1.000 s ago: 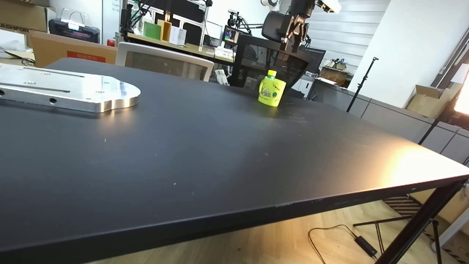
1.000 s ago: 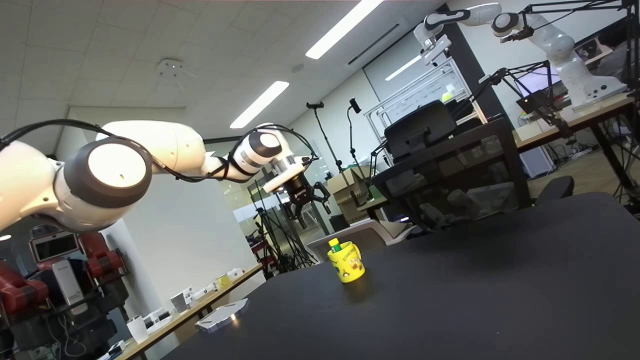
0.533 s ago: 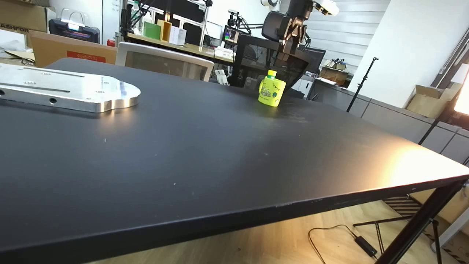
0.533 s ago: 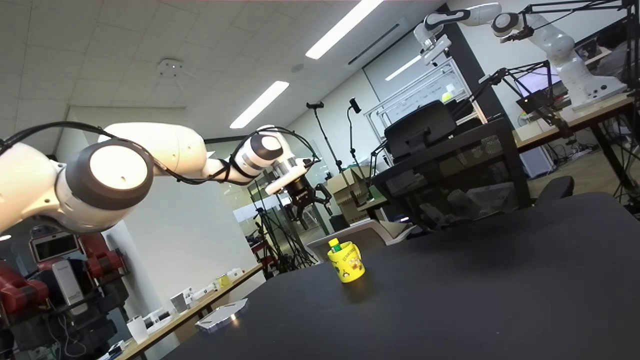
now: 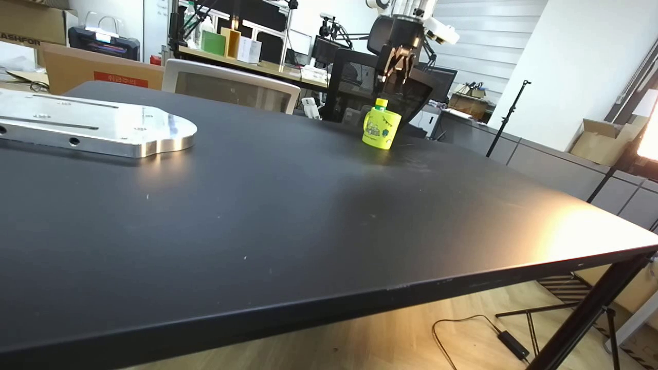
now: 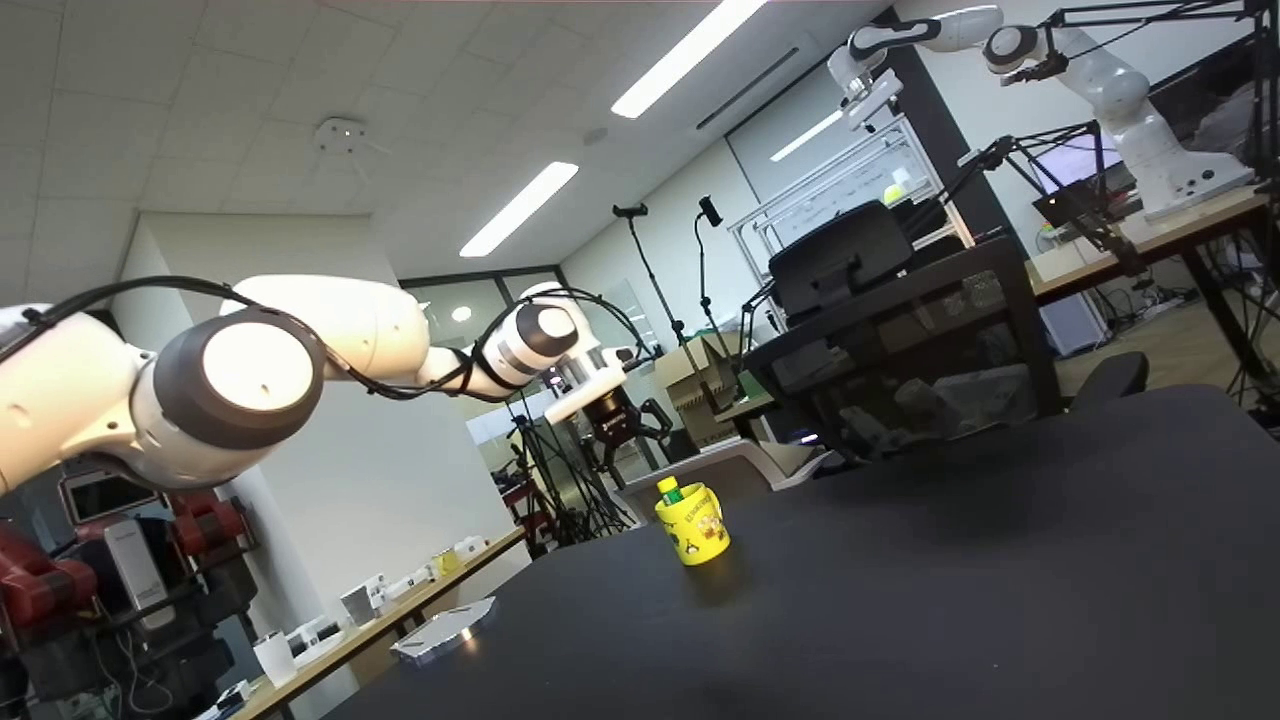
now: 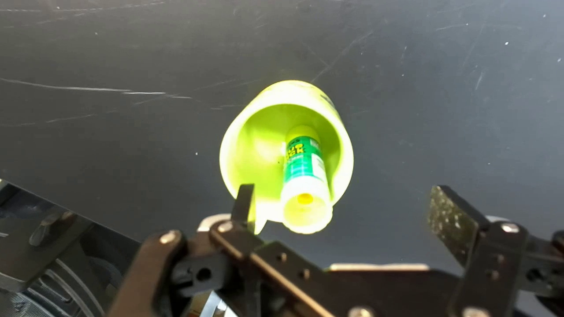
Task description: Take the bottle out of the mug and put it on the table
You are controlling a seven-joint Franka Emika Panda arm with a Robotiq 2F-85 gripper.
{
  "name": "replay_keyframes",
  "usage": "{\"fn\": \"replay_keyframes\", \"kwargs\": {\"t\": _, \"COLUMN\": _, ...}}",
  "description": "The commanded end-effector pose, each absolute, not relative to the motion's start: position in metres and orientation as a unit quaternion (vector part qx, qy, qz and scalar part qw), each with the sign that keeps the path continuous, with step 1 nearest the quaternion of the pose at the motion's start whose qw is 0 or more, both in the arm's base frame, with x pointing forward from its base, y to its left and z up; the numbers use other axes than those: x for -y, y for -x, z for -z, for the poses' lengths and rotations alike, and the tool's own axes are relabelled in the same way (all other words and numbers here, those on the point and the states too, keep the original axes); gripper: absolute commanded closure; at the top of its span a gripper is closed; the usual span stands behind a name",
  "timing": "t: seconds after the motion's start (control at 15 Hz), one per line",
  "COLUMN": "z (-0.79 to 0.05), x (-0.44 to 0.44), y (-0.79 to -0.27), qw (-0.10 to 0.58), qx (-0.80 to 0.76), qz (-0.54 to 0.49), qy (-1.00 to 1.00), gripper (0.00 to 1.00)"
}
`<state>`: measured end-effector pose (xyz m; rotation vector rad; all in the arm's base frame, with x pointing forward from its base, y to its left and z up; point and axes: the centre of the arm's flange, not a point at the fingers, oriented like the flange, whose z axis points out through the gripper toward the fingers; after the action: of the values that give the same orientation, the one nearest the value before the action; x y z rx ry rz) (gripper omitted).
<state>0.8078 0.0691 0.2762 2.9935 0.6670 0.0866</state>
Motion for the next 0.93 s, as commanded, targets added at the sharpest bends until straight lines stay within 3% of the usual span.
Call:
{"fn": "replay_keyframes", "kwargs": {"t": 0.0, "z": -0.265, "x": -0.074, "y": -0.824, "qw": 0.032, "qx": -0.223, "qz": -0.031, "qy": -0.974, "gripper": 0.0}}
{"fn": "replay_keyframes", "kwargs": {"t": 0.4, "z": -0.254, "x": -0.066, "y": -0.826, "qw": 0.034, "qx": -0.218, "qz": -0.044, "qy": -0.974, "gripper": 0.0}}
{"fn": "replay_keyframes", "kwargs": {"t": 0.47, "z": -0.254, "x": -0.066, "y": -0.826, "qw": 0.036, "qx": -0.214, "qz": -0.057, "qy": -0.975, "gripper": 0.08}}
{"fn": "replay_keyframes", "kwargs": {"t": 0.53, "z": -0.254, "x": -0.066, "y": -0.827, "qw": 0.037, "qx": -0.214, "qz": -0.067, "qy": -0.974, "gripper": 0.26}}
{"fn": "replay_keyframes", "kwargs": {"t": 0.87, "z": -0.257, "x": -0.067, "y": -0.829, "qw": 0.043, "qx": -0.215, "qz": -0.1, "qy": -0.97, "gripper": 0.61}}
